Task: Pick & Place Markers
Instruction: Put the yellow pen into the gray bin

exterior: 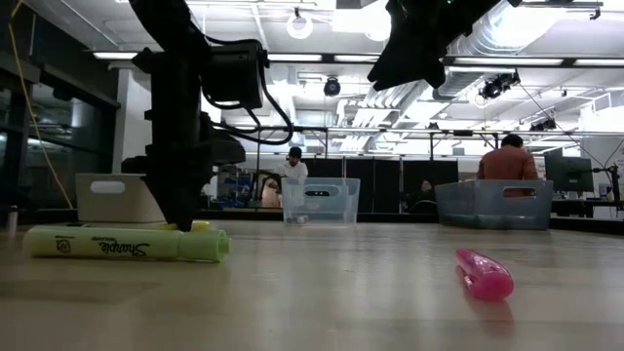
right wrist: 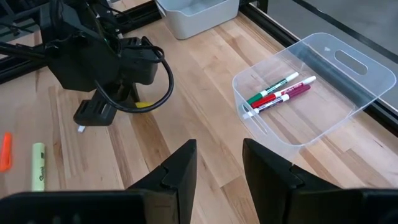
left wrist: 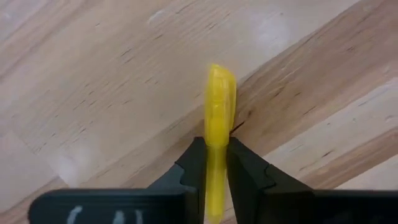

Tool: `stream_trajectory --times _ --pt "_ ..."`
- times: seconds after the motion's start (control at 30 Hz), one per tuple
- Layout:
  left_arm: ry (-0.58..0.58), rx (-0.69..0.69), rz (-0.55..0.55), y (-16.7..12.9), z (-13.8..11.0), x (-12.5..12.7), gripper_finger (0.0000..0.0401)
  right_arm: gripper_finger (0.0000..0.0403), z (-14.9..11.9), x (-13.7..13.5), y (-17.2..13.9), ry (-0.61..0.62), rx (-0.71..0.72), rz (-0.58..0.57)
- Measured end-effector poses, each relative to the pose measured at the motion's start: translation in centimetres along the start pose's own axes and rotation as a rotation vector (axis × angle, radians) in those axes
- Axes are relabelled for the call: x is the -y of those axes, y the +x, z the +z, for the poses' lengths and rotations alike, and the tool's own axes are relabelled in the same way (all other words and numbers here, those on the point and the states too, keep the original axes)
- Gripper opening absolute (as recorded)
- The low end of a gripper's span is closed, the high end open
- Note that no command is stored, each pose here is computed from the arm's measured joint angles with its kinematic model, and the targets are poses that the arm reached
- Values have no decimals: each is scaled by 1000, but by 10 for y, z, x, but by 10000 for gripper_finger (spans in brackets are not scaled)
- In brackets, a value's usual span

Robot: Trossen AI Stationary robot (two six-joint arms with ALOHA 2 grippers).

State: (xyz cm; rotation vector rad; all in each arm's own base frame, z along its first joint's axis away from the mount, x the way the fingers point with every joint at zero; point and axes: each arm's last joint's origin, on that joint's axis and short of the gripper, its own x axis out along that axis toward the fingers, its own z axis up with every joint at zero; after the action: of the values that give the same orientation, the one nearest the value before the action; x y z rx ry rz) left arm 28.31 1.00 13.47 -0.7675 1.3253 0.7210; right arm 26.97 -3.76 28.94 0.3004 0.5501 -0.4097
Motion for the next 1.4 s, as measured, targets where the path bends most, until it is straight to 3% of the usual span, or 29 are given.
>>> stream_trajectory --times 0.2,0.47,0.9,1.4 --pt "111 22 -16 -6 0 0 44 119 0 0 0 0 0 0" --pt "216 154 -41 -25 3 -1 44 119 0 0 0 0 1 0" --pt "366 361 -193 -66 7 3 44 119 0 0 0 0 1 0" --pt "238 766 -201 -158 -13 -42 44 119 0 1 0 -3 8 -20"
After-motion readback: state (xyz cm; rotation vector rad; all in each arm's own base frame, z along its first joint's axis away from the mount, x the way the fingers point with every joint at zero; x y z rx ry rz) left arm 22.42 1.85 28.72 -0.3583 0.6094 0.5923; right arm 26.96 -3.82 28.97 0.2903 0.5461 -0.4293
